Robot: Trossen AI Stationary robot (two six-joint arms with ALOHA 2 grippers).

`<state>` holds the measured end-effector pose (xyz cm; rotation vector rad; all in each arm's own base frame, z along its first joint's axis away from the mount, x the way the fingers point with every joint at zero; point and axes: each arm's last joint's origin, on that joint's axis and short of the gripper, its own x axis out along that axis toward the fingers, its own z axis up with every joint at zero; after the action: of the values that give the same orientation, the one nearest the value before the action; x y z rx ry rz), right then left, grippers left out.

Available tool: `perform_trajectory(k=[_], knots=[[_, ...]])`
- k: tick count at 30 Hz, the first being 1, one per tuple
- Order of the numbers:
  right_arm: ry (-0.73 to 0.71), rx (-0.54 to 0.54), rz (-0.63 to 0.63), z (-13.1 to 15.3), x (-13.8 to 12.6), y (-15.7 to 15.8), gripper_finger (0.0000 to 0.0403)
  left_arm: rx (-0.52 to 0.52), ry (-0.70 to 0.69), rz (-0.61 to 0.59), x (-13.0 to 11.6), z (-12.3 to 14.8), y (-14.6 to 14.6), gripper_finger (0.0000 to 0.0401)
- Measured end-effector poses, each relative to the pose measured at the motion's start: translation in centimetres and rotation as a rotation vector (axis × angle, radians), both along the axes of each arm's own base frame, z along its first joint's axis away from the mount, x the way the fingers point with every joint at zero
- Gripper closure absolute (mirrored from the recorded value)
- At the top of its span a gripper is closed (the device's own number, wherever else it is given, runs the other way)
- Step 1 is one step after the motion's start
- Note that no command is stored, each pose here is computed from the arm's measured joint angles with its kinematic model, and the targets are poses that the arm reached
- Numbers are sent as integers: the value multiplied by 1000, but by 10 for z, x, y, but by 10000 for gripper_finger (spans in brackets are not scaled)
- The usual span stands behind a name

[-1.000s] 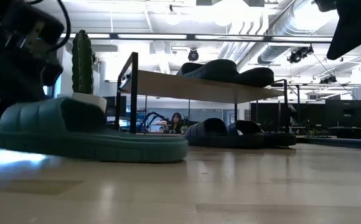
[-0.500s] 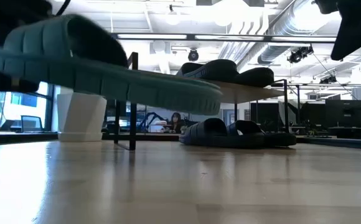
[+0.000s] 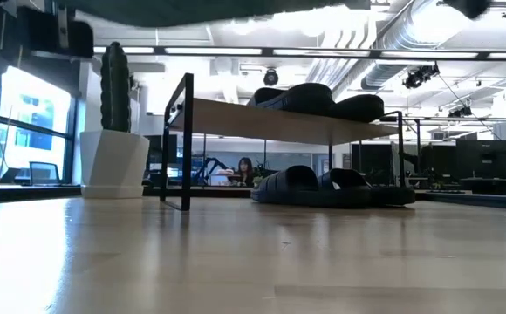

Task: Pick and place slides into the shelf
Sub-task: Put the green slipper under the shelf

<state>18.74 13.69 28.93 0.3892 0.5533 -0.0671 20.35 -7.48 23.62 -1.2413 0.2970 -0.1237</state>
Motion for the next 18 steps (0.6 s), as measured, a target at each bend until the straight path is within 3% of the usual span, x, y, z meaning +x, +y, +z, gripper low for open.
perform_trajectory(k=[6, 11, 18], knots=[[-94, -227, 99, 20, 5, 2, 403, -29, -65, -8, 5, 24, -2, 401], [-139, -438, 211, 52, 11, 7, 398, -72, -114, -6, 7, 44, -3, 401], [-62, -736, 376, 82, 27, 21, 341, -126, -107, 14, 8, 47, -3, 401]])
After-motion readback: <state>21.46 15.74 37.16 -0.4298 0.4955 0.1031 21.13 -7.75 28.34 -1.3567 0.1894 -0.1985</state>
